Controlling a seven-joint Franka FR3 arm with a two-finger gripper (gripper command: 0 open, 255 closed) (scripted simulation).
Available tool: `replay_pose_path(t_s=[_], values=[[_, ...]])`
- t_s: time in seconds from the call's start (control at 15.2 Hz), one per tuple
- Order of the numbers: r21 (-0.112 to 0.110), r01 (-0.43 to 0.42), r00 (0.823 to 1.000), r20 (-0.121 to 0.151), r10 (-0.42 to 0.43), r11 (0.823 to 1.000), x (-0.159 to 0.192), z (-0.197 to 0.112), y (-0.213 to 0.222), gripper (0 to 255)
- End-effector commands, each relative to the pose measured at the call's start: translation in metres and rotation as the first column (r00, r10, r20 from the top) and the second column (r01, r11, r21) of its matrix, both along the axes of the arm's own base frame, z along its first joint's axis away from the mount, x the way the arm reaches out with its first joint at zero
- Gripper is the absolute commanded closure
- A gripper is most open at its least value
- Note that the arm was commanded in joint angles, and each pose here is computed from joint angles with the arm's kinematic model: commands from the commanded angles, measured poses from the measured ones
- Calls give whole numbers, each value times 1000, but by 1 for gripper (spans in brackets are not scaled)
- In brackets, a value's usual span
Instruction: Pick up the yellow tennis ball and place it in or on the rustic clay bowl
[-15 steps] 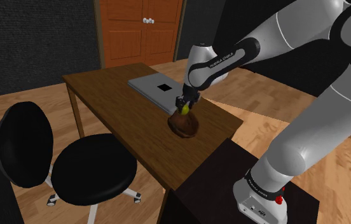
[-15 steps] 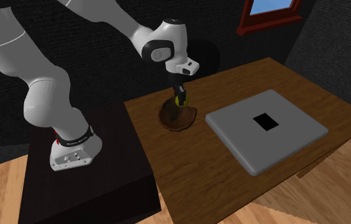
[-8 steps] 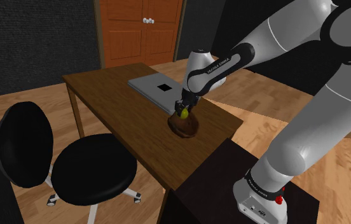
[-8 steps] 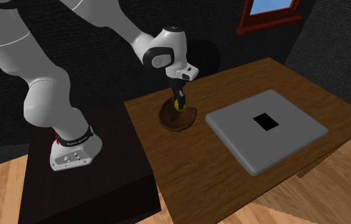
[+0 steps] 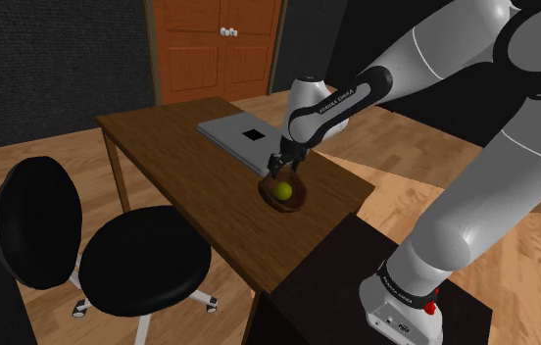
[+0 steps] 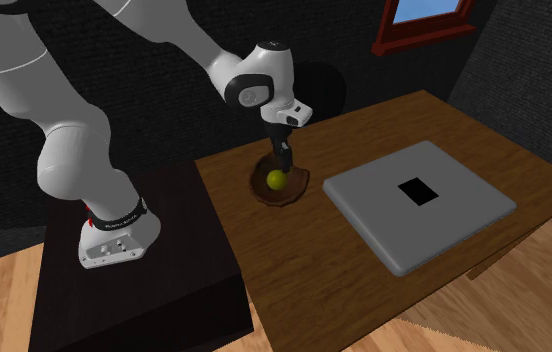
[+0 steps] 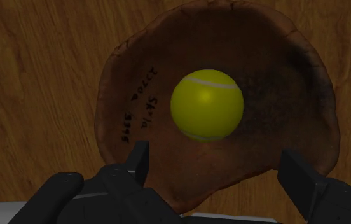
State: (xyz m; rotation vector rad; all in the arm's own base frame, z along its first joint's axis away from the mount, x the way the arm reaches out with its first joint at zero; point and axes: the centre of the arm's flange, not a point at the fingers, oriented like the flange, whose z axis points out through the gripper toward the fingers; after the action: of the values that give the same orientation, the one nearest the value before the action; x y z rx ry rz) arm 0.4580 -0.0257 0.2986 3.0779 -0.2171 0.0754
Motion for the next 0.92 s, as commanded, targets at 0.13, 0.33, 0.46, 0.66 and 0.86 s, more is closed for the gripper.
replay_pose_path(t_s=[0.13,0.33,0.46,0.66,0.86], values=[[0,0,1000,0,0,1000,-1,13,1,0],[0,0,1000,0,0,1000,-2,50,3,0],[0,0,1000,0,0,1000,-2,50,3,0],[0,0,1000,0,0,1000,-2,50,3,0],[0,0,1000,0,0,1000,-2,50,3,0]])
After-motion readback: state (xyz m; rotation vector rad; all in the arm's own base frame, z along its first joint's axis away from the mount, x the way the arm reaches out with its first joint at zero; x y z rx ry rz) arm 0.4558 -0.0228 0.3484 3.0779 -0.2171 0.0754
